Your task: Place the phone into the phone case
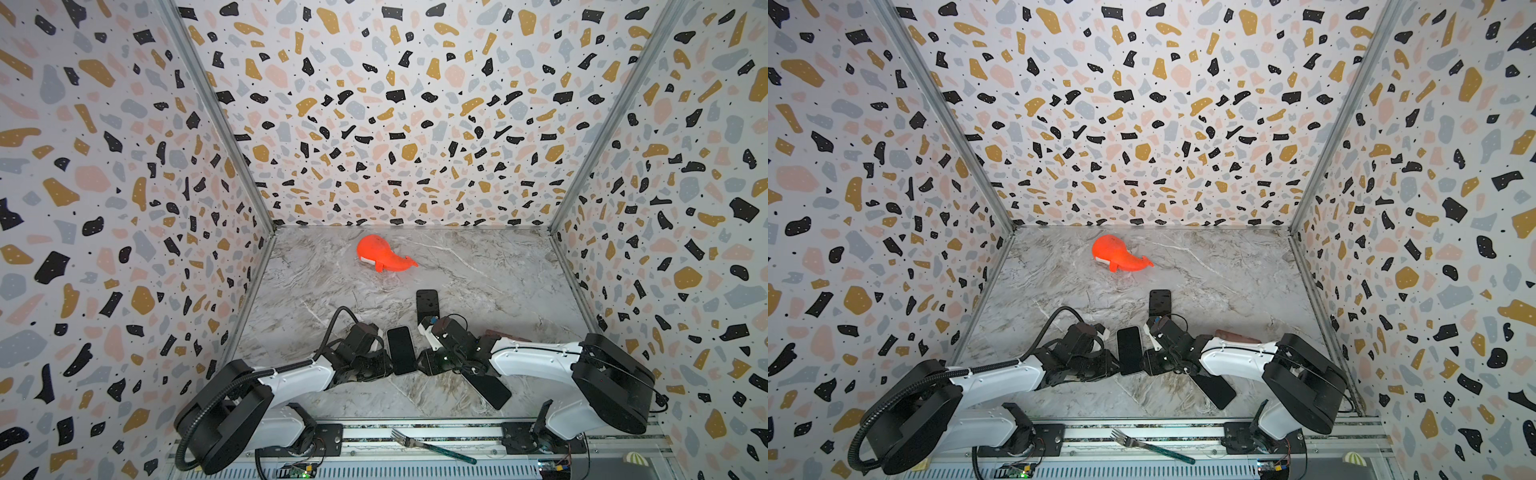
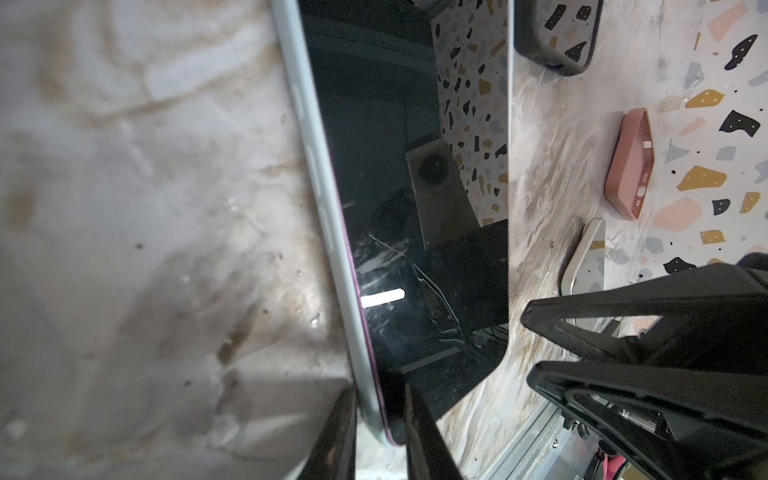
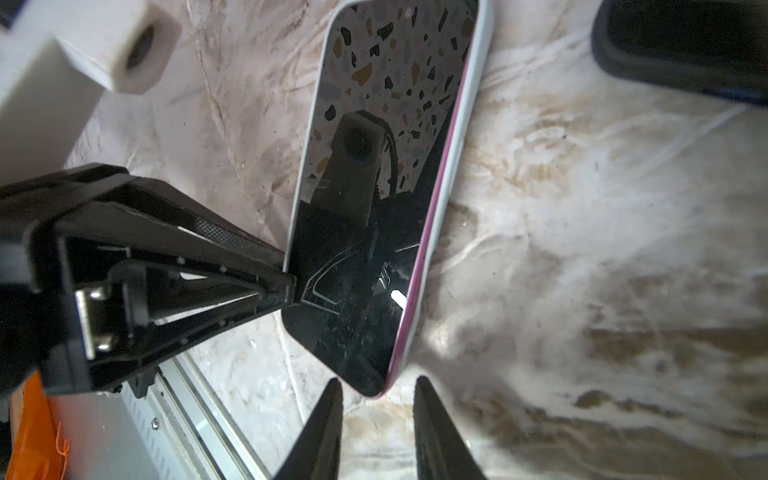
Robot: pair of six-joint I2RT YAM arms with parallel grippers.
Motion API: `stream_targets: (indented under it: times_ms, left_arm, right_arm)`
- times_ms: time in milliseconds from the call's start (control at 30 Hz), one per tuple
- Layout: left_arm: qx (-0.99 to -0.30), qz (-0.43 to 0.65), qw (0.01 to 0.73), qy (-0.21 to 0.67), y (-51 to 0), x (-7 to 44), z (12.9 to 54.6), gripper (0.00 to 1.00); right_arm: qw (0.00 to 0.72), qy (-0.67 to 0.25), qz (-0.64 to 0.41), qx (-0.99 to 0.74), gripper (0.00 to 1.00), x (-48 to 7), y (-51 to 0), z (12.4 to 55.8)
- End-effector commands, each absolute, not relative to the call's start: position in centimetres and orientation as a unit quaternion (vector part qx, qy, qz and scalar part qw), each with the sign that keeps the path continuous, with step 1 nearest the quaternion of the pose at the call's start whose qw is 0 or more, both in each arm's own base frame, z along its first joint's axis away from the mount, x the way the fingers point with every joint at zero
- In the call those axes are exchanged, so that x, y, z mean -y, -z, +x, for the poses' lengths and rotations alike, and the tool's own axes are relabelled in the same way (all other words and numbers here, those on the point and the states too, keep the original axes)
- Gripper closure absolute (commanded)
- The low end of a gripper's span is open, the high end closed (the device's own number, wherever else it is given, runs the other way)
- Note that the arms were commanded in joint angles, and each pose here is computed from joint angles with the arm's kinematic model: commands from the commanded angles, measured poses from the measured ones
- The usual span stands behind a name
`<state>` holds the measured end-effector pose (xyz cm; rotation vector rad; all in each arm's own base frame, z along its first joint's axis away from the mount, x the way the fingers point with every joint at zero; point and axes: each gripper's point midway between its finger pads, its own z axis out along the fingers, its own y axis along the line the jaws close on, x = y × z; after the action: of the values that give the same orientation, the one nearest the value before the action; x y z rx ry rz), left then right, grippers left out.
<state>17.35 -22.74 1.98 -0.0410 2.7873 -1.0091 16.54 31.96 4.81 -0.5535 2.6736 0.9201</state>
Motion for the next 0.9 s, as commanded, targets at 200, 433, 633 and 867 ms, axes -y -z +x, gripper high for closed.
stream_targets:
  times_ms: [200,433,633,867]
  left_arm:
    - [-0.947,-0.011,0.067,0.314,-0.5,21.8,16.2,0.8]
    - [-0.945,-0.016,0.071,0.319,-0.7,21.8,16.2,0.8]
    - [-0.943,-0.016,0.072,0.324,-0.8,21.9,16.3,0.78]
    - [-0.941,-0.014,0.074,0.329,-1.0,22.2,16.3,0.78]
  right_arm:
    - [0.133,-0.321,-0.194,-0.917,0.72,-32.7,-5.7,16.2]
    - [0.128,-0.32,-0.197,-0.918,0.75,-32.9,-5.4,16.0]
    - [0.12,-0.322,-0.199,-0.918,0.77,-33.2,-5.0,15.9]
    - [0.118,-0.322,-0.204,-0.917,0.79,-33.4,-4.8,15.9]
